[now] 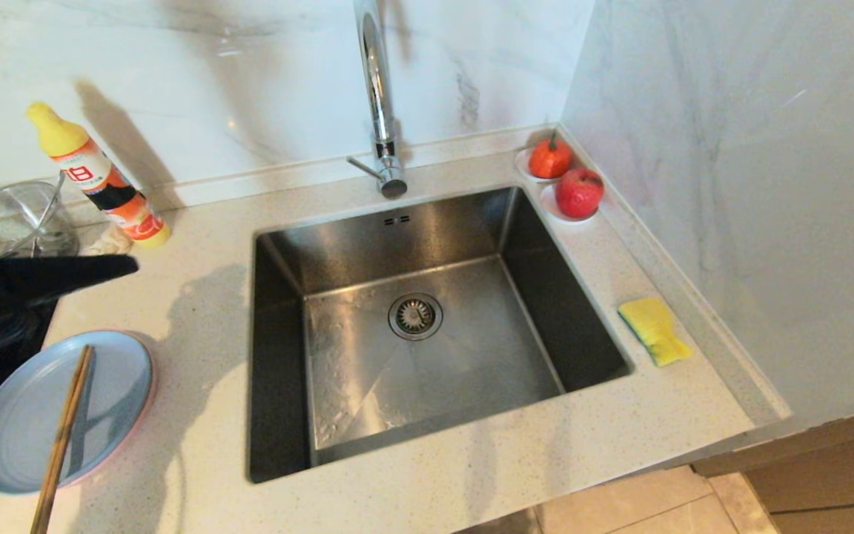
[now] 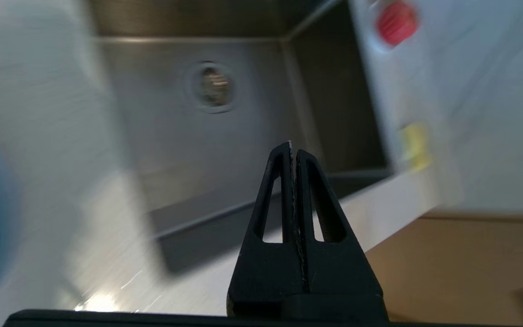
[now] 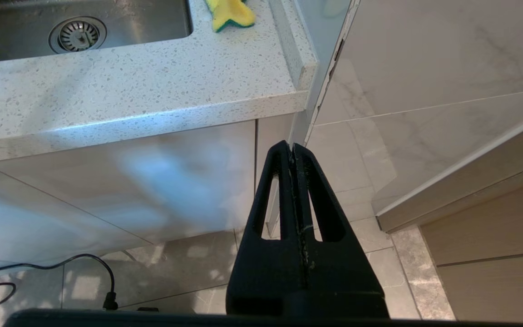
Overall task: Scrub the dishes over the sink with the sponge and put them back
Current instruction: Turn on the faucet
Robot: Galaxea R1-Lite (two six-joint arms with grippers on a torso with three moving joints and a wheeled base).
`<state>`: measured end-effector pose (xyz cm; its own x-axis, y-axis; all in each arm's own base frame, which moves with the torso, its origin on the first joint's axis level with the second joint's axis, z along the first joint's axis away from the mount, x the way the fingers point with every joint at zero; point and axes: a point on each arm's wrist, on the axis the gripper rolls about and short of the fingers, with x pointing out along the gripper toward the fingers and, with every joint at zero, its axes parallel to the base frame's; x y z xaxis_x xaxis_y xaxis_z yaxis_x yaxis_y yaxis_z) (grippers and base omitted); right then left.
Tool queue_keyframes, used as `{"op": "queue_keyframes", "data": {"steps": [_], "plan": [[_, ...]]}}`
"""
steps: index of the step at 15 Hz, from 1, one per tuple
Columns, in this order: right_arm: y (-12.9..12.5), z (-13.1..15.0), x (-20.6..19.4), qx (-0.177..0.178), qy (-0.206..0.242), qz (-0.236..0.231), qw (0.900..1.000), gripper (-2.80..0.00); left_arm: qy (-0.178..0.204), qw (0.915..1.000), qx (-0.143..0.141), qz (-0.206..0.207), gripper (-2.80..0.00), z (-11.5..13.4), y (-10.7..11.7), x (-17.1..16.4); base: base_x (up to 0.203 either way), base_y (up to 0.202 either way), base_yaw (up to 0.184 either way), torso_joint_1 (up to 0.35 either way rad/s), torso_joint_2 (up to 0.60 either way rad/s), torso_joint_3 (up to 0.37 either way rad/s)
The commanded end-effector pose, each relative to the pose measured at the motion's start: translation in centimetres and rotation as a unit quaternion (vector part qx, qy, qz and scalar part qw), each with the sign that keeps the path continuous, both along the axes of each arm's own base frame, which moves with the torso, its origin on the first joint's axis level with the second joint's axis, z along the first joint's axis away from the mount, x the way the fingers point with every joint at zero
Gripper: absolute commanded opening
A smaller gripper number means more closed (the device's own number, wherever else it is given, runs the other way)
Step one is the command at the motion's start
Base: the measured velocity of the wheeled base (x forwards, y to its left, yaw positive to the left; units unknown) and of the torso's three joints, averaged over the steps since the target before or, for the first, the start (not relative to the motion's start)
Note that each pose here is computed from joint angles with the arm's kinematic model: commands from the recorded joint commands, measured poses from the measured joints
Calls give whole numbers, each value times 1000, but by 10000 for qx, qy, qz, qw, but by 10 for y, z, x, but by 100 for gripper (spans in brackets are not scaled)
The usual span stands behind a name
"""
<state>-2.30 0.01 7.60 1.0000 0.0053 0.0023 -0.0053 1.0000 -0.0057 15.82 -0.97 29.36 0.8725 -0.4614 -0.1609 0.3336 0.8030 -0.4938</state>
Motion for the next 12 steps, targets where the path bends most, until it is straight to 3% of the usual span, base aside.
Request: {"op": "queue_keyframes", "data": {"steps": [1,3,5,9,12], "plan": [[0,0,0,4,4,4,10000,-280,1034,9915,-775,-124,-280,-28,-3,107,0,0,0,0,0,0],[0,0,0,5,4,4,10000,-280,996,9849,-1404,-208,-280,-35,-6,153,0,0,0,0,0,0],[0,0,0,4,4,4,10000,-280,824,9788,-1844,-337,-280,-45,-8,186,0,0,0,0,0,0],[0,0,0,-2,10,4,10000,-280,741,9679,-2305,-674,-280,-57,-16,223,0,0,0,0,0,0],[0,0,0,-2,4,4,10000,-280,388,9642,-2491,-820,-280,-65,-22,242,0,0,0,0,0,0]]}}
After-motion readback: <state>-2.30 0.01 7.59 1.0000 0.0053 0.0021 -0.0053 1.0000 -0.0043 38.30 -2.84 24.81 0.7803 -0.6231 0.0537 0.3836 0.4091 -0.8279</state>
